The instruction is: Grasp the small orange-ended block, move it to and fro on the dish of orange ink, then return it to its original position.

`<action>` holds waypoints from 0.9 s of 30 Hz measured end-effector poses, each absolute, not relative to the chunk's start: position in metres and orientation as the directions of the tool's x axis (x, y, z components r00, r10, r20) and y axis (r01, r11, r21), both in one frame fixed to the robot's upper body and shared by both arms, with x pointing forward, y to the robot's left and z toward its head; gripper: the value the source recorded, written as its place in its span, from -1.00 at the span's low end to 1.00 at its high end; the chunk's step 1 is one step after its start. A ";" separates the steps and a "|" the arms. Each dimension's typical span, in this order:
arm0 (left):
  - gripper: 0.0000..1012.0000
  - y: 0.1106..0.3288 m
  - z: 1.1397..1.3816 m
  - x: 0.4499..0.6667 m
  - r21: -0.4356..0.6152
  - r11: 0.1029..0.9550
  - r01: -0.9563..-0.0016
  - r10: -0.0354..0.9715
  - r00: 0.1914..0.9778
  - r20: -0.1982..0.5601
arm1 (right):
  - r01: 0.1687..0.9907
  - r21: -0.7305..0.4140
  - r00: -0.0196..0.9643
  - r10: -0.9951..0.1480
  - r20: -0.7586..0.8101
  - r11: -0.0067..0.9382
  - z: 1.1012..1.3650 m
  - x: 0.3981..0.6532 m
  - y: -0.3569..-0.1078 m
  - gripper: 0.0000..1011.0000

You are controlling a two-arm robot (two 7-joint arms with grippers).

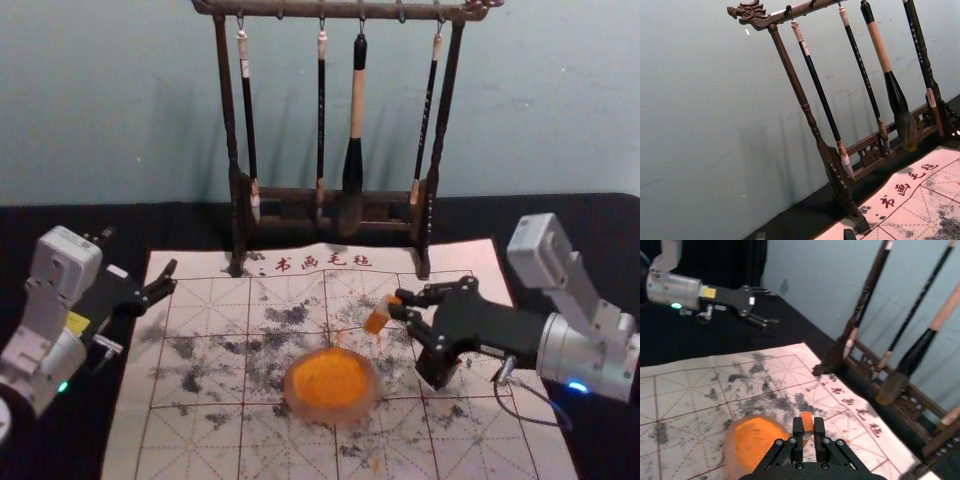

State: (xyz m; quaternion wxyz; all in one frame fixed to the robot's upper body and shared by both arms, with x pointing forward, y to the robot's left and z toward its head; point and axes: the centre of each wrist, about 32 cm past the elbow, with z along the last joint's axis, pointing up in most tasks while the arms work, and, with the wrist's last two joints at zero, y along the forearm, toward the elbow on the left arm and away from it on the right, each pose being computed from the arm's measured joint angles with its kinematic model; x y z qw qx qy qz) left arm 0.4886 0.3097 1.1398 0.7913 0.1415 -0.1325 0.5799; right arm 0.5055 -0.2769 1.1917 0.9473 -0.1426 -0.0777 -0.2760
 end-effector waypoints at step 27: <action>0.98 0.310 1.140 0.489 0.070 0.287 -0.955 0.880 0.292 0.374 | 0.417 -0.336 0.905 -0.350 0.243 0.845 1.190 0.505 -0.254 -0.79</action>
